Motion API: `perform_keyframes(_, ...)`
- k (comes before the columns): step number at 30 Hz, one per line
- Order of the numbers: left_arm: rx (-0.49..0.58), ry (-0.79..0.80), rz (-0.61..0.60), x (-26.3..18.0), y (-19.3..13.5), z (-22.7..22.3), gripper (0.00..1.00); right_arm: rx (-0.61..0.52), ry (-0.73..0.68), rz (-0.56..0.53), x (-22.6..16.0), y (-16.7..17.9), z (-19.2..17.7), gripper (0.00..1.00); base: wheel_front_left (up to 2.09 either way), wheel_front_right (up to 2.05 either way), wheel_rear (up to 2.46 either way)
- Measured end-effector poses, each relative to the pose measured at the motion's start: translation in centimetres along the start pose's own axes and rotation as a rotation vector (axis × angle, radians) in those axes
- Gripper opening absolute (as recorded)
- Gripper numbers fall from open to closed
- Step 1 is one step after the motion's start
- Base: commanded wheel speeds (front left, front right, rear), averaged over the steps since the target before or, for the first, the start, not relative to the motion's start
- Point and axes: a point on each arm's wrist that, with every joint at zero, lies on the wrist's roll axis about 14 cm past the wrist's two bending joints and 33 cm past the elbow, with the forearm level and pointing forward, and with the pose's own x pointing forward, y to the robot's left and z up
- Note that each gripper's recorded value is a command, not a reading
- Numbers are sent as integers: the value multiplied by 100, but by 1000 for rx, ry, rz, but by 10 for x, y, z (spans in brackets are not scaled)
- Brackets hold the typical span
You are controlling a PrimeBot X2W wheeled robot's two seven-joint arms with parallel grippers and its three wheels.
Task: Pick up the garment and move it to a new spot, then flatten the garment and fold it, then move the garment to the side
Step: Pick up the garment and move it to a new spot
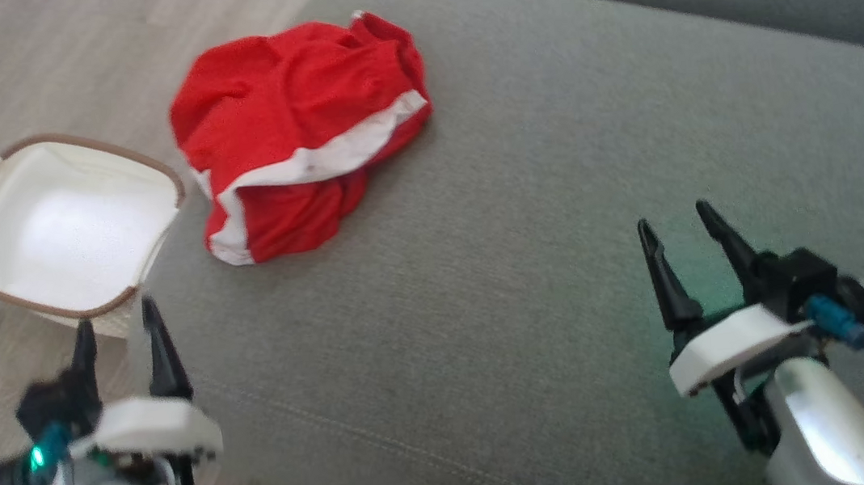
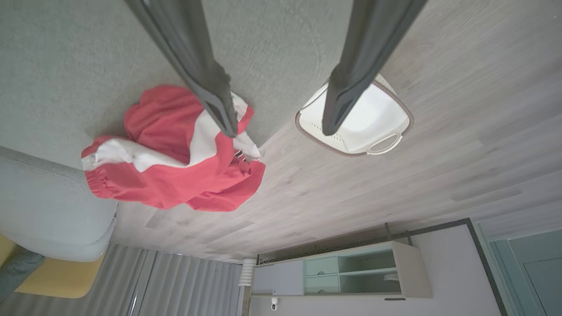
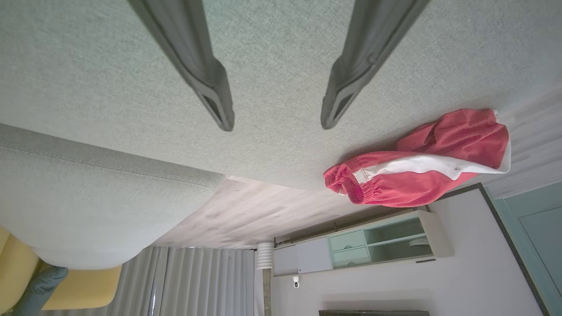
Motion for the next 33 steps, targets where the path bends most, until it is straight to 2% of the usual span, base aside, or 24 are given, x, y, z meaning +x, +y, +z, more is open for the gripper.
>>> perform_keyframes(14, 26, 14, -191, 95, -80, 8, 100, -26, -50, -20, 18, -45, 2, 100, 0, 0, 0)
perform_keyframes(21, 83, 33, -278, 134, -121, 4, 100, -27, -60, -49, 20, -67, -2, 100, 0, 0, 0)
perform_keyframes(24, 114, 91, -300, 150, -138, -16, 100, -29, -47, -87, 12, -84, -8, 100, 0, 0, 0)
perform_keyframes(31, 164, 219, -276, 160, -146, -59, 100, -21, -29, -147, -3, -105, -15, 100, 0, 0, 0)
perform_keyframes(32, 170, 234, -272, 160, -147, -64, 93, -22, -26, -156, -6, -108, -16, 100, 0, 0, 0)
perform_keyframes(33, 175, 245, -267, 161, -148, -67, 47, -23, -23, -164, -8, -111, -17, 100, 0, 0, 0)
